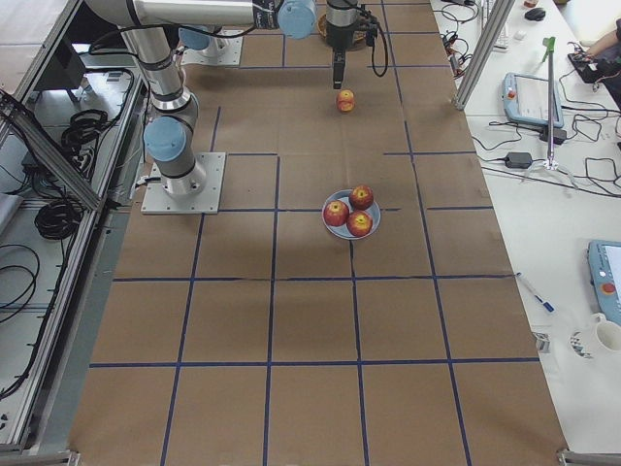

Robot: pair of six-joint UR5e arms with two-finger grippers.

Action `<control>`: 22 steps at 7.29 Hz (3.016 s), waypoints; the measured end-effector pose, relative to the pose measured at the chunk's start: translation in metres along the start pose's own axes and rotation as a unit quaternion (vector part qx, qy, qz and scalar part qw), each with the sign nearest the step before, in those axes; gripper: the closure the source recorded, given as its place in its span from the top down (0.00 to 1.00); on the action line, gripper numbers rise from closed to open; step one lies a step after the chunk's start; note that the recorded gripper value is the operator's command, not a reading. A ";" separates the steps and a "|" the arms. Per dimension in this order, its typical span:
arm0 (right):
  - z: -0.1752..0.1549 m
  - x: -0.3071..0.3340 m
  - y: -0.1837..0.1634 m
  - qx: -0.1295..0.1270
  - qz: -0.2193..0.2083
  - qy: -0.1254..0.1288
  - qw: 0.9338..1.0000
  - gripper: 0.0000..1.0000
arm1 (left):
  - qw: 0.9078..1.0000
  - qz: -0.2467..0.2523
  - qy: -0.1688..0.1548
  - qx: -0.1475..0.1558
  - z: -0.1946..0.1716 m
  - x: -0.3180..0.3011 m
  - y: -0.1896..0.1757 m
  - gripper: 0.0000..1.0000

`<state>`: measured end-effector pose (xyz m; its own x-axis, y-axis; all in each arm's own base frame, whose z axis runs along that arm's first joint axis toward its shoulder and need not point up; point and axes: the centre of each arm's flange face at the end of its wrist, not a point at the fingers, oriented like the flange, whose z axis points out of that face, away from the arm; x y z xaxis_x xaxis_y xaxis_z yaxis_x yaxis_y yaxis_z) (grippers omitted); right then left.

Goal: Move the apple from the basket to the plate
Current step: 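Raise the left gripper back over the basket while the right gripper moves toward the apple, then lower the right gripper onto the apple at table center and grasp it, then carry the apple with the right gripper onto the white plate and release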

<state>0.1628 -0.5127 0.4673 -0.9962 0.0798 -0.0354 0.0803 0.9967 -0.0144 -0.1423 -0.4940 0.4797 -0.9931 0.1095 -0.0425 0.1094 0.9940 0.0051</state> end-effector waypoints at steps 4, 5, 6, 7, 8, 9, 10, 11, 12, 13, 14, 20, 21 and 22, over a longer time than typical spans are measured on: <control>0.077 -0.116 -0.024 -0.007 0.007 0.001 1.000 1.00 | 1.000 -0.001 0.001 0.019 -0.016 -0.001 0.010 0.99; 0.105 -0.138 -0.028 -0.009 0.013 0.002 1.000 1.00 | 1.000 -0.004 0.000 0.022 -0.019 -0.001 0.013 0.99; 0.133 -0.158 -0.032 -0.004 0.012 0.001 1.000 1.00 | 1.000 -0.011 0.000 0.027 -0.025 0.000 0.014 0.99; 0.160 -0.170 -0.036 0.000 0.009 0.000 1.000 1.00 | 0.999 -0.017 0.002 0.032 -0.030 0.002 0.015 0.99; 0.185 -0.177 -0.041 0.001 0.007 0.000 1.000 1.00 | 0.999 -0.019 0.002 0.027 -0.030 0.004 0.021 0.99; 0.210 -0.179 -0.044 0.000 0.006 0.000 1.000 1.00 | 1.000 -0.019 0.003 0.016 -0.028 0.006 0.024 0.99; 0.232 -0.180 -0.045 -0.001 0.006 0.001 1.000 1.00 | 1.000 -0.018 0.003 0.007 -0.024 0.006 0.024 0.99; 0.250 -0.179 -0.043 -0.006 0.005 0.002 1.000 1.00 | 1.000 -0.015 0.003 -0.004 -0.017 0.006 0.024 0.99; 0.263 -0.180 -0.042 -0.011 0.004 0.004 1.000 1.00 | 1.000 -0.011 0.004 -0.015 -0.007 0.007 0.025 0.99; 0.276 -0.183 -0.041 -0.013 0.001 0.004 1.000 1.00 | 1.000 -0.010 0.004 -0.022 0.000 0.008 0.026 0.99; 0.287 -0.188 -0.040 -0.013 -0.002 0.004 1.000 0.90 | 1.000 -0.009 0.006 -0.025 0.004 0.008 0.026 0.99; 0.272 -0.189 -0.042 0.002 -0.002 -0.001 1.000 0.53 | 1.000 -0.009 0.007 -0.010 -0.007 0.008 0.023 0.99; 0.244 -0.178 -0.044 0.012 0.003 -0.005 1.000 0.53 | 1.000 -0.009 0.007 -0.006 -0.009 0.008 0.025 0.99; 0.209 -0.156 -0.048 0.016 0.015 -0.006 1.000 0.53 | 1.000 -0.010 0.007 -0.003 -0.010 0.008 0.028 0.99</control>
<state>0.3212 -0.5770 0.2644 -0.9928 0.1101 -0.0480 0.1123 0.9926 -0.0455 -0.1475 -0.4650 0.4892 -0.9955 0.0903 -0.0291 0.0901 0.9959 0.0110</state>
